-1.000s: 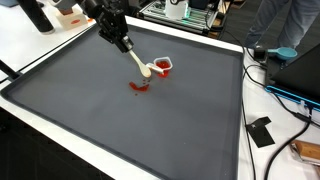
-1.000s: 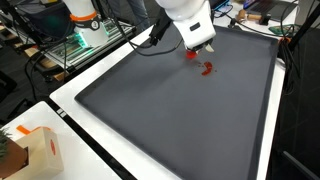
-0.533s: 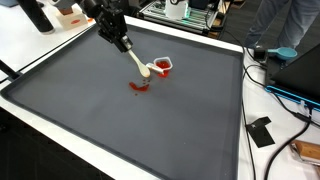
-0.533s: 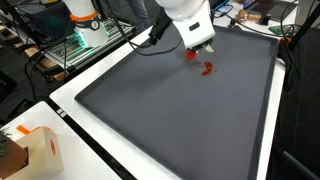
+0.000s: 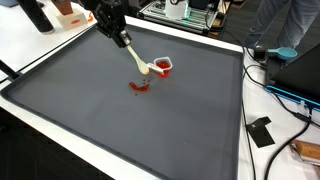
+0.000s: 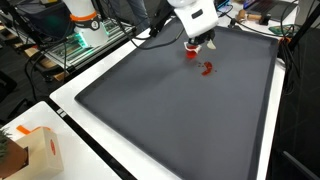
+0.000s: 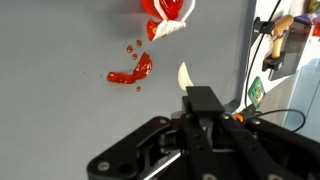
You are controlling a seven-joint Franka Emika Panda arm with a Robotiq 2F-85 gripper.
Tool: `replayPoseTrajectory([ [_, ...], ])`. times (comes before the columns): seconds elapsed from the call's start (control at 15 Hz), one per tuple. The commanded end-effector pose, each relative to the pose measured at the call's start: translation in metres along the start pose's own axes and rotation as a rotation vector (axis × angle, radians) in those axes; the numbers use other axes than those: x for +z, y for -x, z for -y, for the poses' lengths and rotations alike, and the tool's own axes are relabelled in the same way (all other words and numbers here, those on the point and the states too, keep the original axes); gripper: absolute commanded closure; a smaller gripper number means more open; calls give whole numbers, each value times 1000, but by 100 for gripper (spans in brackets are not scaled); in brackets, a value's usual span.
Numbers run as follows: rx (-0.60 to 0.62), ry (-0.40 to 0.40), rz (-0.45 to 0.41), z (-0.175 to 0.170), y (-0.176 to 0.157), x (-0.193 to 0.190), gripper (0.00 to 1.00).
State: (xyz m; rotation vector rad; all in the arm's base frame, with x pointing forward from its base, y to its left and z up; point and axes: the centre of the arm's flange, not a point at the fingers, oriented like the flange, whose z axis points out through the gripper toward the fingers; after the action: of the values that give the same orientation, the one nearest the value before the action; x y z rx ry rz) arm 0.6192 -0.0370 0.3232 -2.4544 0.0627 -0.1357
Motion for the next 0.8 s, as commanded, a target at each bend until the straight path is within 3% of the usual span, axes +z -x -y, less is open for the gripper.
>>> replayPoseTrajectory([
  [0.0,7,58,5,17,7,-11,97],
  [0.73,-50,230,23,79,13,-41,97],
])
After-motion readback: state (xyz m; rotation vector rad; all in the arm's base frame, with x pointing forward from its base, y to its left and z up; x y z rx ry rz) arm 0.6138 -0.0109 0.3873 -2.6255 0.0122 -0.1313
